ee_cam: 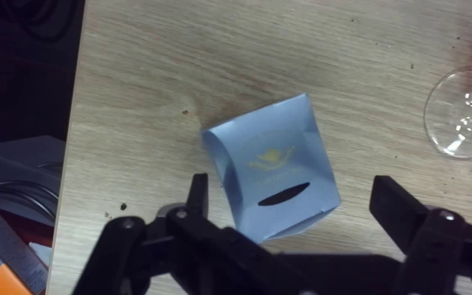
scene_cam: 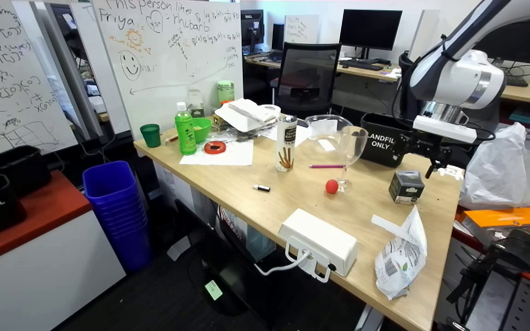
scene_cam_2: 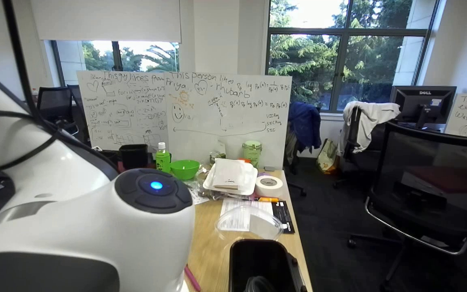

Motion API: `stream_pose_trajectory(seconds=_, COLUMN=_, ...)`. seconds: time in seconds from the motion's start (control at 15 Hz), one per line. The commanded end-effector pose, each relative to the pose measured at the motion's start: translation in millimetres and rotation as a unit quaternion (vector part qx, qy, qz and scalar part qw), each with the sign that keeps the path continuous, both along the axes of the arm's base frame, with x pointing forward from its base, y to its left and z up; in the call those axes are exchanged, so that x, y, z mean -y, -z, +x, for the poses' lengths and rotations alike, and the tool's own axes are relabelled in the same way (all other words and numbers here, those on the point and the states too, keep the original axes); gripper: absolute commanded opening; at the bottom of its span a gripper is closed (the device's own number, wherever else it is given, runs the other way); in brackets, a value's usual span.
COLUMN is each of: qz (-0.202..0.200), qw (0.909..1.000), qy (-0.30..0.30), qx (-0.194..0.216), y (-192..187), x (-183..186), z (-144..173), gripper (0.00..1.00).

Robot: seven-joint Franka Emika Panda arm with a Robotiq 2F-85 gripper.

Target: Place the box in the black bin

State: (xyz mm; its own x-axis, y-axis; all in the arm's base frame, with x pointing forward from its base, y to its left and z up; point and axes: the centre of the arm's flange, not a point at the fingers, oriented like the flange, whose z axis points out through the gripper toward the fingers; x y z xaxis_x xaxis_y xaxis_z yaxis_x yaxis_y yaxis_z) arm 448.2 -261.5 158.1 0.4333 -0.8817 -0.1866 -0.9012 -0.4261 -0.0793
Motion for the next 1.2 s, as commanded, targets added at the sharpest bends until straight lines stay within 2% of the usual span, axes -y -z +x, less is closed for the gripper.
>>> stream_pose_trajectory(seconds=0.0, qz=-0.046, qw=0.9971, qy=-0.062, qx=0.005, y=1, x=-8, z=-14, gripper=1.00)
stream_pose_trajectory(seconds=0.27, qz=-0.081, qw=0.9877, qy=-0.132, qx=0.020, y=-5, x=-22, z=-15, gripper=1.00)
stream_pose_trajectory(seconds=0.53, qz=-0.088, qw=0.9797, qy=-0.177, qx=0.035, y=-11, x=-40, z=-12, gripper=1.00)
stream_pose_trajectory(seconds=0.73, qz=-0.083, qw=0.9782, qy=-0.188, qx=0.031, y=-4, x=-47, z=-12, gripper=1.00)
stream_pose_trajectory(seconds=1.13, qz=-0.103, qw=0.9731, qy=-0.204, qx=0.026, y=4, x=-47, z=-8, gripper=1.00)
